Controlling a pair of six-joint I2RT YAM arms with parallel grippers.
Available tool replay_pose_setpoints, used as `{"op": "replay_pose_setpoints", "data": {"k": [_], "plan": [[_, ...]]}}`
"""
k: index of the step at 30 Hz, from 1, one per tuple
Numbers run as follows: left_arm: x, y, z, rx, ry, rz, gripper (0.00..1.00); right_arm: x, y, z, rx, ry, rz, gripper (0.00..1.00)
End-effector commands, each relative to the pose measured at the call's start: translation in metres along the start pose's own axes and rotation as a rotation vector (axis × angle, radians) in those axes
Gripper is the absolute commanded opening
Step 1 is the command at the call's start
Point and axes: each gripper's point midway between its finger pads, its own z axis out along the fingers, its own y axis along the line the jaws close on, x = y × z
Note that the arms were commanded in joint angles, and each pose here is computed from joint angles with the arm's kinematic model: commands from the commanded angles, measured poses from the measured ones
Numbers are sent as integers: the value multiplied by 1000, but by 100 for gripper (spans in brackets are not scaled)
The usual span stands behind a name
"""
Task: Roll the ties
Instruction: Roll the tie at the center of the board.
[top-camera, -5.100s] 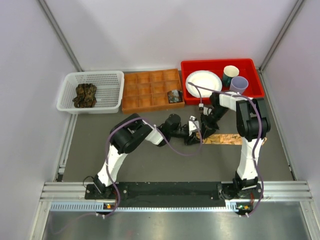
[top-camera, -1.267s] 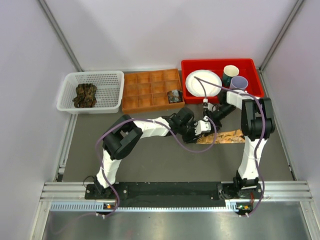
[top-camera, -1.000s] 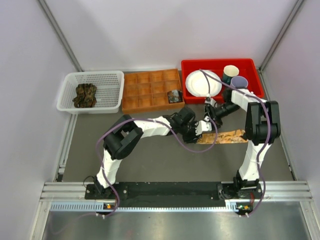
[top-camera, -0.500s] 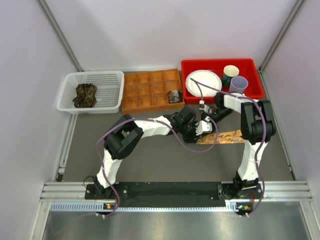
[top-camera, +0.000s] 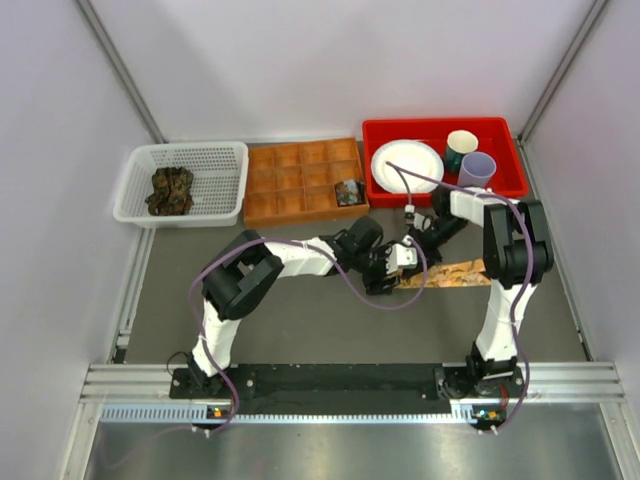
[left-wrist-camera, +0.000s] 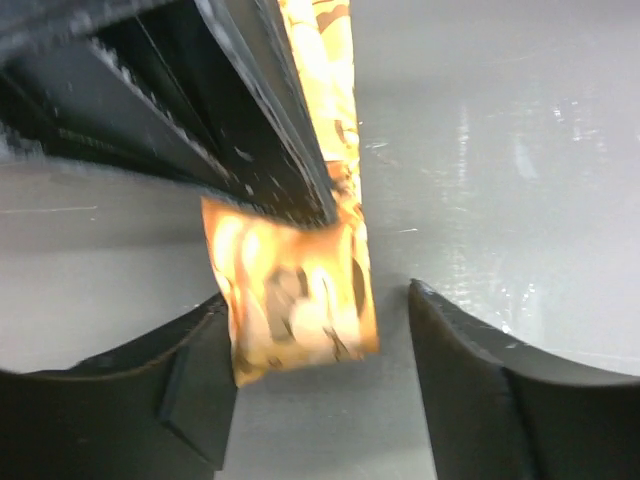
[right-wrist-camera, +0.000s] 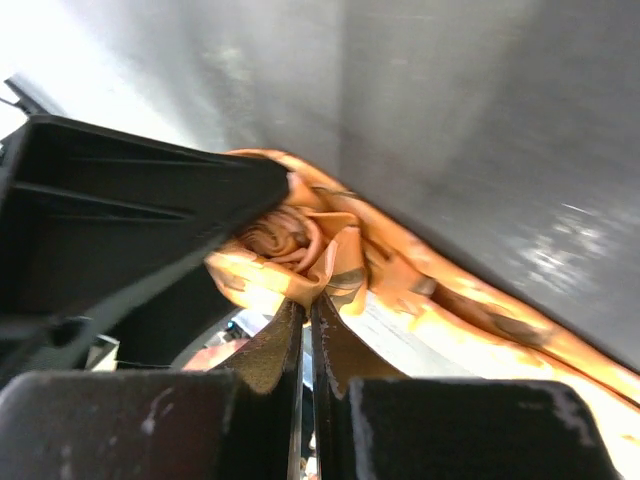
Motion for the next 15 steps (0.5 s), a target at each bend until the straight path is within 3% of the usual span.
{"op": "replay_pose_setpoints", "data": {"k": [1, 5, 15], "plan": [[53, -18, -1, 49, 71, -151, 71, -11, -49, -2, 216, -44, -16, 0], [24, -5, 3, 31, -73, -155, 80, -17, -54, -5, 248, -54, -14, 0], [-4, 7, 21, -10, -323, -80, 81, -17, -62, -3, 304, -30, -35, 0]]}}
